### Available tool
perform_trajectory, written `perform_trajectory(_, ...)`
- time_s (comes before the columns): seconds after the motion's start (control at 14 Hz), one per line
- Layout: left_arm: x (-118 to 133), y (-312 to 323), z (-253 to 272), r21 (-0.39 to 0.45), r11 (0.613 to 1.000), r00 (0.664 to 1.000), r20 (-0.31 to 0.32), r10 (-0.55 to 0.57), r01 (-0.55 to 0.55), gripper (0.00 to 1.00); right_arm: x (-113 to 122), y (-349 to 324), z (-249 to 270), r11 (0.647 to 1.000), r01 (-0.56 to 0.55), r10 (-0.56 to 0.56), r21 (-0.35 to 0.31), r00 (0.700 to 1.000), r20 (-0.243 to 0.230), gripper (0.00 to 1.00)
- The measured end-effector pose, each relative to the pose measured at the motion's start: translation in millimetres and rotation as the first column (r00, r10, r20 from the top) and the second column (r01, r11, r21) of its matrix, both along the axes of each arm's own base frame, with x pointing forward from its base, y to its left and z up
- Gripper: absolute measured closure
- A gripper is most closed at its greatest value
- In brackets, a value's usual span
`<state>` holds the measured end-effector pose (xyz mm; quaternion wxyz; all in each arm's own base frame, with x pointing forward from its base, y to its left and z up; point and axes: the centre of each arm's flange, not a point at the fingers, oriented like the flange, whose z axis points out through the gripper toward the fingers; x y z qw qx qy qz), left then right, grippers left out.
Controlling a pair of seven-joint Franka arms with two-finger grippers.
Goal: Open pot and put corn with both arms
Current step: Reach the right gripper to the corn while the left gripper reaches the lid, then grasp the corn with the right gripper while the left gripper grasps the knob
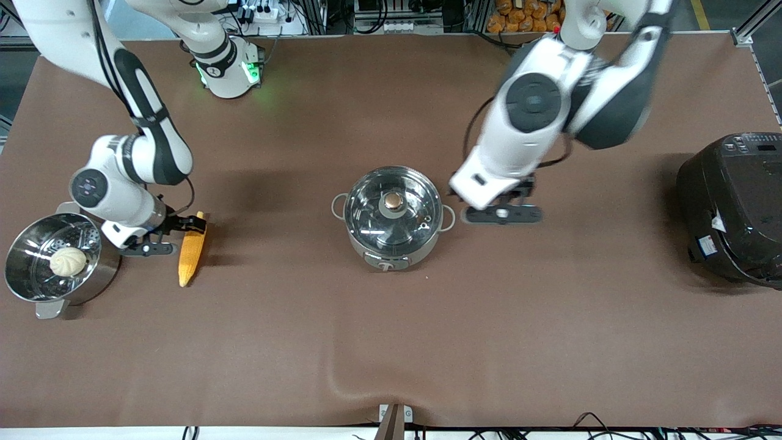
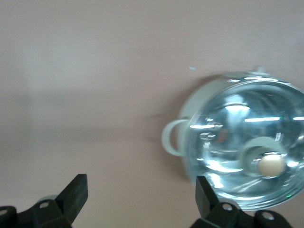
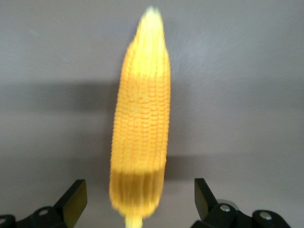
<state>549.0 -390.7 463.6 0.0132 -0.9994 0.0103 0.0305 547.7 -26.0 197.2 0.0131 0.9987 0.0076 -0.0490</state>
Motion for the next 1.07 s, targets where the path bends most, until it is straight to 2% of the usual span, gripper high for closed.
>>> perform_trajectory(0.14, -18.2, -48.0, -29.4, -0.015, 1.0, 1.0, 0.019, -0.002, 0.002, 0.0, 1.0, 1.3, -23.9, 0.999, 0.036, -0.036, 0.019, 0.999, -0.017, 0.0)
perform_trajectory(0.29, -31.0, -78.8, -48.1, -0.035, 0.999, 0.999, 0.04, -0.015, 0.016, 0.0, 6.7, 2.2, -25.6, 0.998, 0.056, -0.055, 0.031, 0.998, -0.013, 0.04)
perform_trajectory(0.57, -49.3, -119.6, -78.6, -0.07, 0.997, 0.997, 0.071, -0.011, 0.016, 0.0, 19.8, 5.8, -13.9, 0.998, 0.056, -0.056, 0.037, 0.998, 0.004, 0.49)
perform_trajectory(0.64, -52.2, -126.9, -87.2, -0.077, 0.997, 0.997, 0.077, -0.017, 0.023, 0.0, 21.8, 6.4, -11.5, 0.998, 0.055, -0.055, 0.039, 0.998, -0.006, 0.54)
perform_trajectory(0.86, -51.5, -134.8, -104.5, -0.09, 0.996, 0.996, 0.089, -0.02, 0.028, 0.0, 32.1, 18.2, 12.5, 0.998, 0.038, -0.034, 0.05, 0.997, -0.062, 0.54)
perform_trajectory(1.0, -49.0, -134.2, -110.7, -0.089, 0.996, 0.996, 0.089, -0.017, 0.025, 0.0, 47.4, 24.4, 53.7, 0.998, 0.028, -0.022, 0.062, 0.995, -0.098, 0.56)
perform_trajectory(1.07, -48.7, -134.0, -112.7, -0.087, 0.996, 0.996, 0.088, -0.017, 0.024, 0.0, 55.9, 29.5, 80.4, 0.997, 0.018, -0.012, 0.069, 0.995, -0.098, 0.6)
